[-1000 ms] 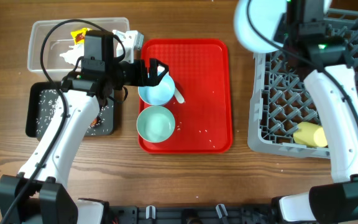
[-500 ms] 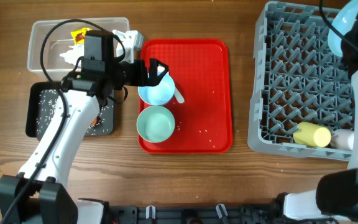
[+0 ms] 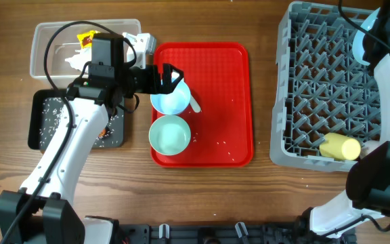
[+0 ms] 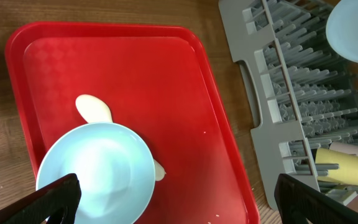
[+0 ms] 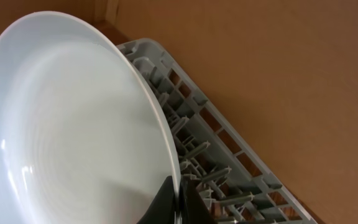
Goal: Sort waste into correct bins and load items into the dishwasher rack
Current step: 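Lift the light-blue plate with the right gripper over the rack, then lower the plate upright into the rack slots and release it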
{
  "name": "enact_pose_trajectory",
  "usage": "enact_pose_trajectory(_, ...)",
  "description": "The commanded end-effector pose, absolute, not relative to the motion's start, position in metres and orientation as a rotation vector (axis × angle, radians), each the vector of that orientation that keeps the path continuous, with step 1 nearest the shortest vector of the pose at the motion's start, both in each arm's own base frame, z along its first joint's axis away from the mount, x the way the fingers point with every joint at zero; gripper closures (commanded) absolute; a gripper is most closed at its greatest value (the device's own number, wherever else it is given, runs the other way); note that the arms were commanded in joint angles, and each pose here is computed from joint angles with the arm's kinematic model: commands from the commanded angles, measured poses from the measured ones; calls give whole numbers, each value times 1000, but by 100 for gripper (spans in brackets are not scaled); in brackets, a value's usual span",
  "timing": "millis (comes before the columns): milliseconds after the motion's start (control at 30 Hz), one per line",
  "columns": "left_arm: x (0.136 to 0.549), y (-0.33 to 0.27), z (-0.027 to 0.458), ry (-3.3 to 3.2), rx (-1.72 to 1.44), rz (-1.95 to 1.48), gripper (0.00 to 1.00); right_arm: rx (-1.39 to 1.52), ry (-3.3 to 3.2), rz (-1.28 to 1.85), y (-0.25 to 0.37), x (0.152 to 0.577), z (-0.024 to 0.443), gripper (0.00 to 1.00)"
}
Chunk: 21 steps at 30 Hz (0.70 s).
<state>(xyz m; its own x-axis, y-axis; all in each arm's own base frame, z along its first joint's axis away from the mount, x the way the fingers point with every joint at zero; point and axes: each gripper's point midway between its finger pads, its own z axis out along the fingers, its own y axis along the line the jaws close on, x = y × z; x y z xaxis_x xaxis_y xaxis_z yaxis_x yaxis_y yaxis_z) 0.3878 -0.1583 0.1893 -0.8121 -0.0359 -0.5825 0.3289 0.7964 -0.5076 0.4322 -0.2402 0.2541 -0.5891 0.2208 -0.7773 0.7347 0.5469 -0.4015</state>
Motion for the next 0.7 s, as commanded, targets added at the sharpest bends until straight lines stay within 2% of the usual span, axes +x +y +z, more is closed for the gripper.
enact_pose_trajectory(0,390,-158,188,2397,221,-808,0,728,2175,-954,-248,437,232,96)
enact_pose_trajectory(267,390,-158,187,2398,221,-809,0,641,2239,-836,-238,452,217,96)
enact_pose_trajectory(667,390,-158,187,2398,221,-809,0,647,2230,-857,-241,451,219,94)
